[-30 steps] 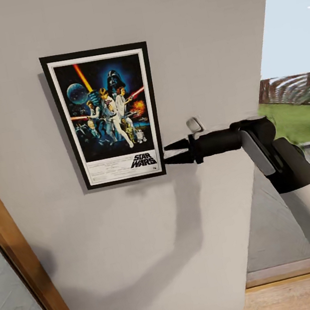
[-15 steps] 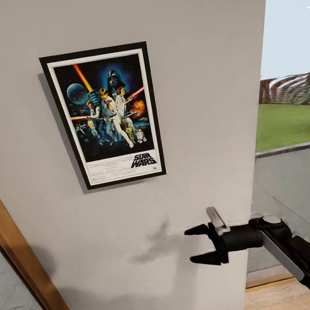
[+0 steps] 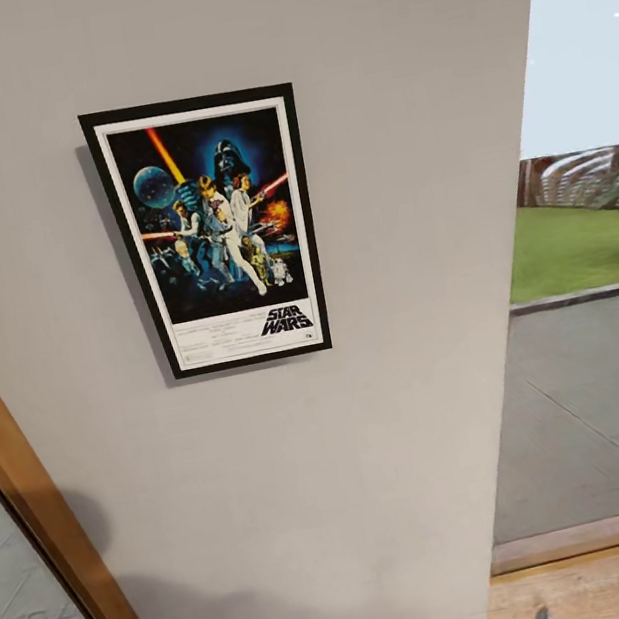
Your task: Pick up the poster from the kitchen countertop and hang it on one of the wall nails in the kitchen.
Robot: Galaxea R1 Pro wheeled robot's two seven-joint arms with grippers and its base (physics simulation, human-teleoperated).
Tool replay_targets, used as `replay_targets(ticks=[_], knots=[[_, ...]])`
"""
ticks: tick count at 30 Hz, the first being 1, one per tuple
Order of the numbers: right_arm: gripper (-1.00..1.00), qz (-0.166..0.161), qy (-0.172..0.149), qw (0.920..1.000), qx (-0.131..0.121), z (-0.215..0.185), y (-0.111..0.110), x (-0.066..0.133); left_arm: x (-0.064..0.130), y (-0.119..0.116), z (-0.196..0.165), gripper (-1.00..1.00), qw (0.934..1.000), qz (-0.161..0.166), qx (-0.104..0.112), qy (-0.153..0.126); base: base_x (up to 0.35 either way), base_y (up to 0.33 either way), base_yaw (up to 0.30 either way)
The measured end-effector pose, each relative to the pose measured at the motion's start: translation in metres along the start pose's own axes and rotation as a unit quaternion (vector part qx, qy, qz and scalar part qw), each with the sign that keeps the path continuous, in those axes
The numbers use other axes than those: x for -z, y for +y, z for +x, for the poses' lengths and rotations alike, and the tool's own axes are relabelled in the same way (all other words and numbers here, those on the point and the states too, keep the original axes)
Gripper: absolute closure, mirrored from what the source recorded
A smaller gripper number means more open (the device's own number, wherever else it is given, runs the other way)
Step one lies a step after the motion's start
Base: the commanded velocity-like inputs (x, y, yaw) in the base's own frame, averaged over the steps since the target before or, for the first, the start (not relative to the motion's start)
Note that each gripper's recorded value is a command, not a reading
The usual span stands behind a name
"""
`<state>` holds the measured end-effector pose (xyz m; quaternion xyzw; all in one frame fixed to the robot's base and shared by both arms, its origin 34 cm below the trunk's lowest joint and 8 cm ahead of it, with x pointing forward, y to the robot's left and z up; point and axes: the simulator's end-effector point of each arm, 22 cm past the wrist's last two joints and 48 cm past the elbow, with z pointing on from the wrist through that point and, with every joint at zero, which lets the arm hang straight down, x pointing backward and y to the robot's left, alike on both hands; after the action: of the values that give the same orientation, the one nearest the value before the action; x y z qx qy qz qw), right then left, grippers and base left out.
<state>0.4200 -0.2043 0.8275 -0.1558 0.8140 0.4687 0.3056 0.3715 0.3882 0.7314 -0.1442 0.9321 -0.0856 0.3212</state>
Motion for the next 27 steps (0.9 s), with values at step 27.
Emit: replay_targets(ticks=[27], knots=[[-1.0, 0.333, 0.052, 0.9386, -0.074, 0.092, -0.11, 0.016, -0.001, -0.001, 0.004, -1.0, 1.0, -0.003, -0.007, 0.004, 0.0, 0.0, 0.0]])
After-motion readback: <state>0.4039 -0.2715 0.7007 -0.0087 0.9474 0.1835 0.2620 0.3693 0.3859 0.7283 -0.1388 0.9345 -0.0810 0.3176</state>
